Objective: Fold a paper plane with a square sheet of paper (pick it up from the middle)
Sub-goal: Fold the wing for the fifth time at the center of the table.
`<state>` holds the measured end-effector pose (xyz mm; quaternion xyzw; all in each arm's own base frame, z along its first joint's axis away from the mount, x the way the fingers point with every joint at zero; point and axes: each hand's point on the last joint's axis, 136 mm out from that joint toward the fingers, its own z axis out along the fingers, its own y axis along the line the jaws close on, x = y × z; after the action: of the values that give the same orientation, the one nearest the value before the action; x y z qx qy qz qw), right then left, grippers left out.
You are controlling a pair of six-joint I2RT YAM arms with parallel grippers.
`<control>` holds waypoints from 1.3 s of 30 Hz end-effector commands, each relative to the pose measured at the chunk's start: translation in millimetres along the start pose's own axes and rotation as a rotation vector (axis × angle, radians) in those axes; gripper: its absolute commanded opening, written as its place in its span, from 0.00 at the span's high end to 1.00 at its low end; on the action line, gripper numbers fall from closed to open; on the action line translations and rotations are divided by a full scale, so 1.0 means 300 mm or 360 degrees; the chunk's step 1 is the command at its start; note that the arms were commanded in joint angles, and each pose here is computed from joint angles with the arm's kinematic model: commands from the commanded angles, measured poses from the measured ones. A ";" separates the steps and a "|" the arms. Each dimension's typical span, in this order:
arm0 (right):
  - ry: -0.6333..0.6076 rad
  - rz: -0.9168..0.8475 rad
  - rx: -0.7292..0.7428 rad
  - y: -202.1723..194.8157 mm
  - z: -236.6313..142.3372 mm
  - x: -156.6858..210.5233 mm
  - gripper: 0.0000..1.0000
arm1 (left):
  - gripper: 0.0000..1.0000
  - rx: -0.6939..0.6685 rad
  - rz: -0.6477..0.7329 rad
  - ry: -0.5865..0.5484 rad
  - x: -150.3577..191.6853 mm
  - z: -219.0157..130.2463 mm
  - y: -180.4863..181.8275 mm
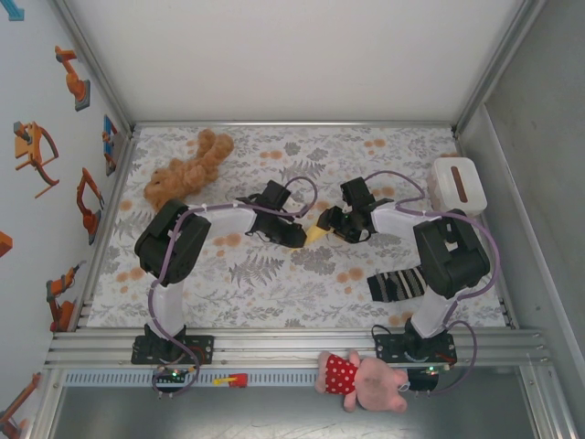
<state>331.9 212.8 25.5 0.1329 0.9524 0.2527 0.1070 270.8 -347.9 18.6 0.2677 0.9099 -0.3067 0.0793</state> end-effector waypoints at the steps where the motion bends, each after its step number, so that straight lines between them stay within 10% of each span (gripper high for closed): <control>1: 0.0031 0.0022 0.0255 -0.148 0.068 0.029 0.39 | 0.84 0.0034 -0.0014 -0.0038 -0.004 -0.018 -0.010; 27: -0.0191 -0.0240 -0.0078 0.045 -0.118 -0.039 0.37 | 0.90 0.0037 0.0021 -0.0129 -0.011 -0.022 0.005; 39: -0.0419 -0.0059 -0.0132 0.002 -0.227 -0.086 0.37 | 0.91 -0.0323 0.0273 -0.0340 -0.059 -0.095 0.006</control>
<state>335.6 185.5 87.5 0.1135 0.9270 0.2757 0.2274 284.4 -341.1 42.9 0.2812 0.8987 -0.2759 0.1929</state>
